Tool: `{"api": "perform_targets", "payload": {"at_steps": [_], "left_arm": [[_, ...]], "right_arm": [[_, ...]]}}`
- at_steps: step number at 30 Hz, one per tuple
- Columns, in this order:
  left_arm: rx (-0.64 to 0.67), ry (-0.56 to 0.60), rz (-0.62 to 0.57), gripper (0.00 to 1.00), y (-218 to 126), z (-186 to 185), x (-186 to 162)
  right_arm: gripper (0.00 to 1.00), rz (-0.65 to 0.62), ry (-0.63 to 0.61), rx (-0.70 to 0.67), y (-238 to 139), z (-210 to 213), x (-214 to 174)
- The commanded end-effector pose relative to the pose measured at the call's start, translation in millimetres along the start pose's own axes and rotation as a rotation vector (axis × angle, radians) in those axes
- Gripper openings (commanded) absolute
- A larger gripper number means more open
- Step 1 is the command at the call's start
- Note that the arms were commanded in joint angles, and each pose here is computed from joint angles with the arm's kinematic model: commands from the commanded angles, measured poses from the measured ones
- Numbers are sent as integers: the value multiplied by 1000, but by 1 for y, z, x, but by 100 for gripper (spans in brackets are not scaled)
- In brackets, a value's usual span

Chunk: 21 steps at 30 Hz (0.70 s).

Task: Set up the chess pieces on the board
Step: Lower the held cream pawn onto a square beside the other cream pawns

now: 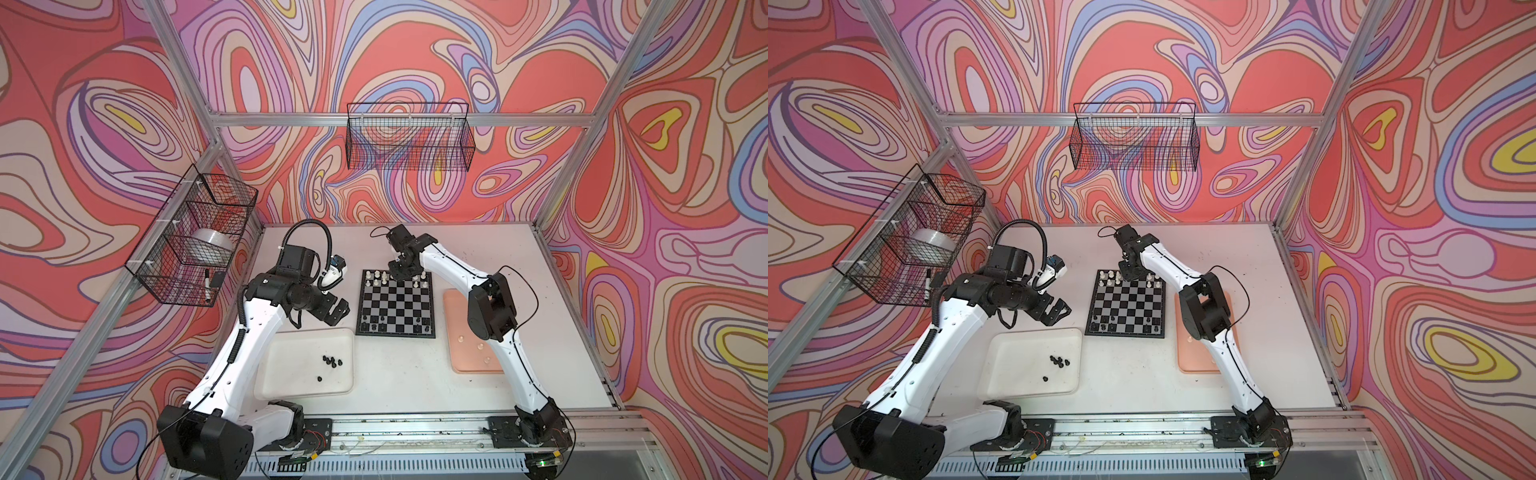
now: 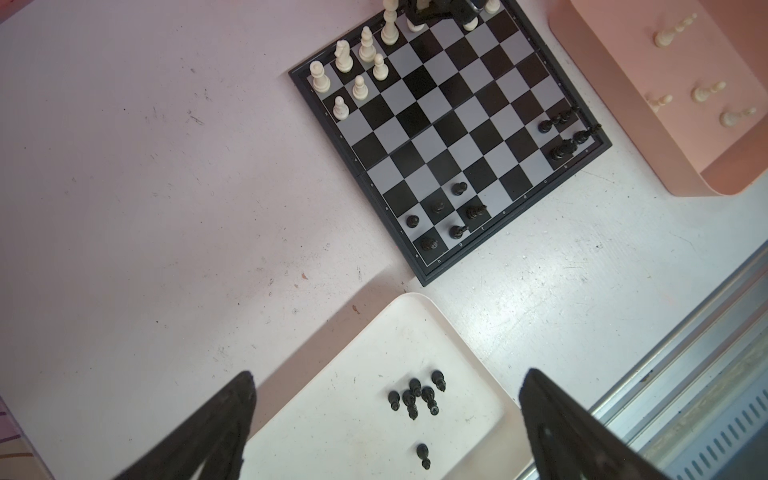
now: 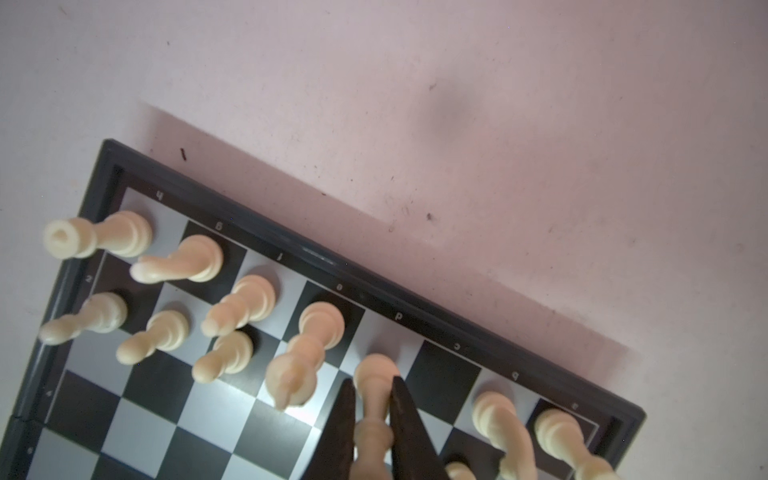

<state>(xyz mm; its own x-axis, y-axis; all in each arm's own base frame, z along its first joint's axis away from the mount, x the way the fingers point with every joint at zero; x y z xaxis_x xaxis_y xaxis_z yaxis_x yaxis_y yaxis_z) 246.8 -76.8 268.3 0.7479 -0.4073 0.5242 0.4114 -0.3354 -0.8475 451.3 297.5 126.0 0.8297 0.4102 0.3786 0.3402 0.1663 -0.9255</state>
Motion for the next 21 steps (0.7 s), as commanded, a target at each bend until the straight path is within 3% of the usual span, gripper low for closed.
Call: {"api": "perform_targets", "payload": {"at_steps": [1,21], "left_arm": [[-4,7,20,100,4,-2,-4],[-1,7,22,100,5,-1,-4]], "right_arm": [[16,-1,-15,0,7,4,2],[27,-17,-25,-14,3,3,7]]}}
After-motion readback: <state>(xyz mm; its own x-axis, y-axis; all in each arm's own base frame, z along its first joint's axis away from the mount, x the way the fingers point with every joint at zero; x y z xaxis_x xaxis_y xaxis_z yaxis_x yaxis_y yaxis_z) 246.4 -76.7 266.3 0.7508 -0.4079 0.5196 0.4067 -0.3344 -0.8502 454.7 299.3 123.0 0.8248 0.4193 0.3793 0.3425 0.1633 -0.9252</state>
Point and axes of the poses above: each gripper's point midway between its finger pads, its own y axis out along the fingers, its own z axis along the line the jaws close on, x = y × z, the point moved 7 cm from there along -y, back along the fingers, and after that the axes turned 5 degrees about -y, right-handed, at the moved point
